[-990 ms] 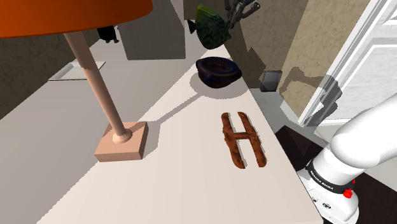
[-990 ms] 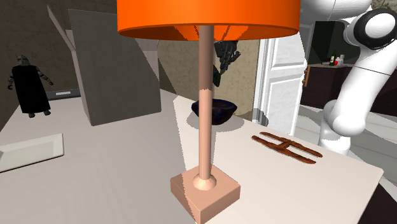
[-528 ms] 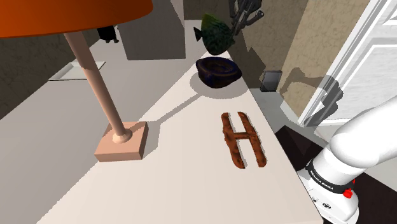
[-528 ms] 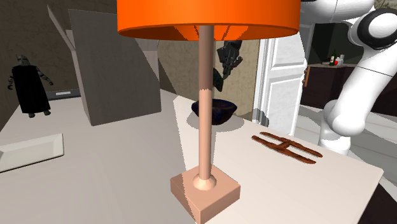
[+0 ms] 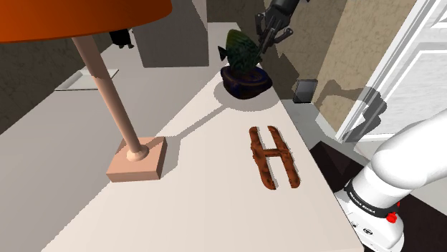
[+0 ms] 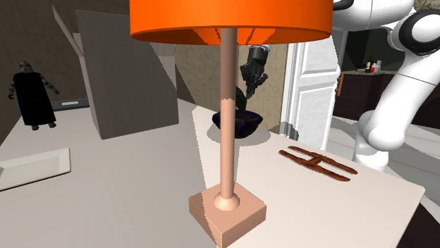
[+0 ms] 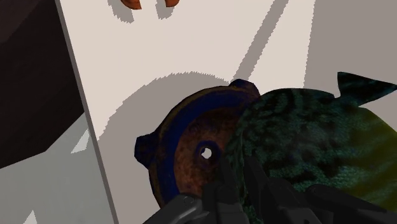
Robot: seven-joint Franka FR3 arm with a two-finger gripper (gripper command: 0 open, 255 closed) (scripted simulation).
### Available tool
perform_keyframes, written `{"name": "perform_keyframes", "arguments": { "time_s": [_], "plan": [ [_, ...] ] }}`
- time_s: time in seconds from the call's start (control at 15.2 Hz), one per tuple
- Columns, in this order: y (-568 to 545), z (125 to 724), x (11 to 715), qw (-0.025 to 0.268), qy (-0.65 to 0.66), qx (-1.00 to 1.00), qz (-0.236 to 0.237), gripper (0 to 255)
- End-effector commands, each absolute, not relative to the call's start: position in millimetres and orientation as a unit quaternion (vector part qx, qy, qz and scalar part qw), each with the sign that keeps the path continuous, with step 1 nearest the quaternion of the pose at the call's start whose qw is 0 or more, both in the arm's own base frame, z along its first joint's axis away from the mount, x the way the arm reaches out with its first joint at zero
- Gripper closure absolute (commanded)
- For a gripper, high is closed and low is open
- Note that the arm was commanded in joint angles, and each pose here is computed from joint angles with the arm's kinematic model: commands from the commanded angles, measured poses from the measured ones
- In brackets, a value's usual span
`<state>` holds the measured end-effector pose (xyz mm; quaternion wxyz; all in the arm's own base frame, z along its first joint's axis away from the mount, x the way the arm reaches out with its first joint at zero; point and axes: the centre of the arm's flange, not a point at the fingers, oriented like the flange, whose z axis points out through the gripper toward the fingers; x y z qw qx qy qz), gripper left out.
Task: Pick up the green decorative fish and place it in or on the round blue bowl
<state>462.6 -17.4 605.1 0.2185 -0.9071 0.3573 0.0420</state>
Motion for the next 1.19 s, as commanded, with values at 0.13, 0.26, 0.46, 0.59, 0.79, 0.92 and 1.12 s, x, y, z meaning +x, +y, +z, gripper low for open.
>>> {"name": "perform_keyframes", "arguments": {
  "time_s": [0.13, 0.26, 0.46, 0.59, 0.79, 0.92, 1.12],
  "plan": [
    [-17.7, 589.1, 462.2, 0.219, 0.357, -0.907, 0.041, 255],
    [-17.7, 589.1, 462.2, 0.219, 0.357, -0.907, 0.041, 255],
    [-17.7, 589.1, 462.2, 0.219, 0.357, -0.907, 0.041, 255],
    [-17.7, 589.1, 462.3, 0.219, 0.357, -0.907, 0.041, 0],
    [-17.7, 589.1, 462.3, 0.219, 0.357, -0.907, 0.041, 0],
    [-17.7, 589.1, 462.3, 0.219, 0.357, -0.907, 0.041, 0],
    [-34.6, 624.8, 459.0, 0.219, 0.357, -0.907, 0.041, 0]
  ]
}}
